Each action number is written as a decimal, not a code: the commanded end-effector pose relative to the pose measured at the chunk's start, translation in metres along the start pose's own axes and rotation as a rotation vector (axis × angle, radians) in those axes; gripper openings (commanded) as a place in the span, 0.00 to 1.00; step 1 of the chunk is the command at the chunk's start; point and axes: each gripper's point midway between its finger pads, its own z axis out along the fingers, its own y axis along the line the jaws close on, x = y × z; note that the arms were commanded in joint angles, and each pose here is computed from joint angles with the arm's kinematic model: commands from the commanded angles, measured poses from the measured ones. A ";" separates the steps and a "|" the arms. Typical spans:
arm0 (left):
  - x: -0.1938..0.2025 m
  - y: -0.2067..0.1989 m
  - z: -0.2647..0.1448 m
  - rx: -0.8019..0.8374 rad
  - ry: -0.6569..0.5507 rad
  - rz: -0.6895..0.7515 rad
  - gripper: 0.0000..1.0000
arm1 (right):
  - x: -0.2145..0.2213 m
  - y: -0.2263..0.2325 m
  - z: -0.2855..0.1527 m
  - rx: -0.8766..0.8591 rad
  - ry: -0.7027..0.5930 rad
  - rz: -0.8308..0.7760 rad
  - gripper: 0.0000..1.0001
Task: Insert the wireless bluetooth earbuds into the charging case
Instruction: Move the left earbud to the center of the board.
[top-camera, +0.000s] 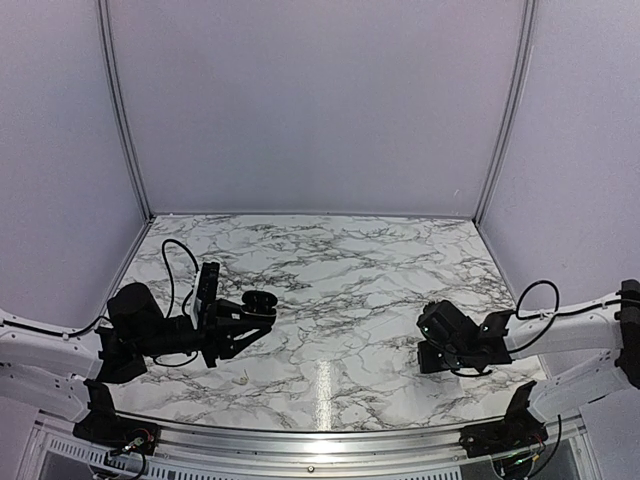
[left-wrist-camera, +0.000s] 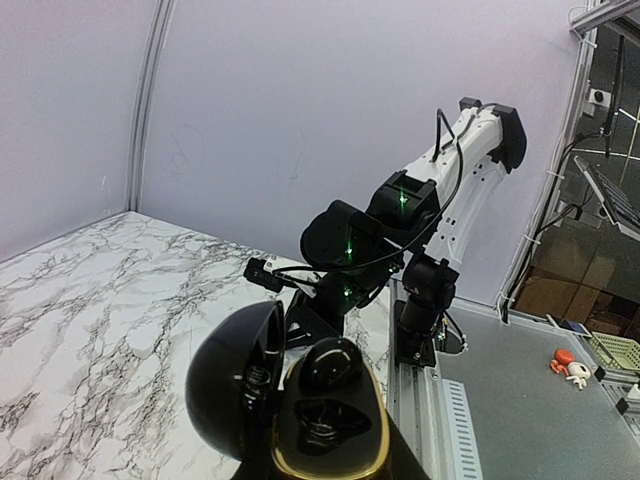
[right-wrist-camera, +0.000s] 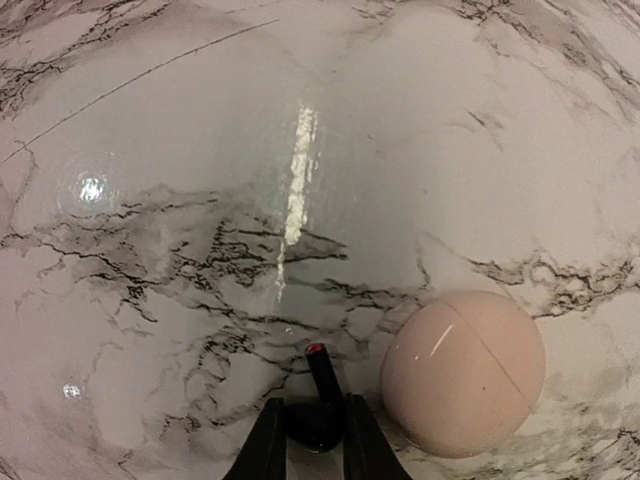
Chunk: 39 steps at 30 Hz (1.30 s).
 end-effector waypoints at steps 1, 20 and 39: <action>-0.013 -0.004 -0.004 0.018 -0.051 0.019 0.00 | -0.021 0.022 0.000 -0.069 -0.040 -0.040 0.16; -0.023 0.008 -0.022 -0.034 -0.099 -0.016 0.00 | -0.032 0.201 -0.016 -0.539 -0.072 -0.769 0.10; -0.028 0.011 -0.028 -0.055 -0.108 -0.008 0.00 | -0.003 0.230 -0.006 -0.573 -0.051 -1.002 0.31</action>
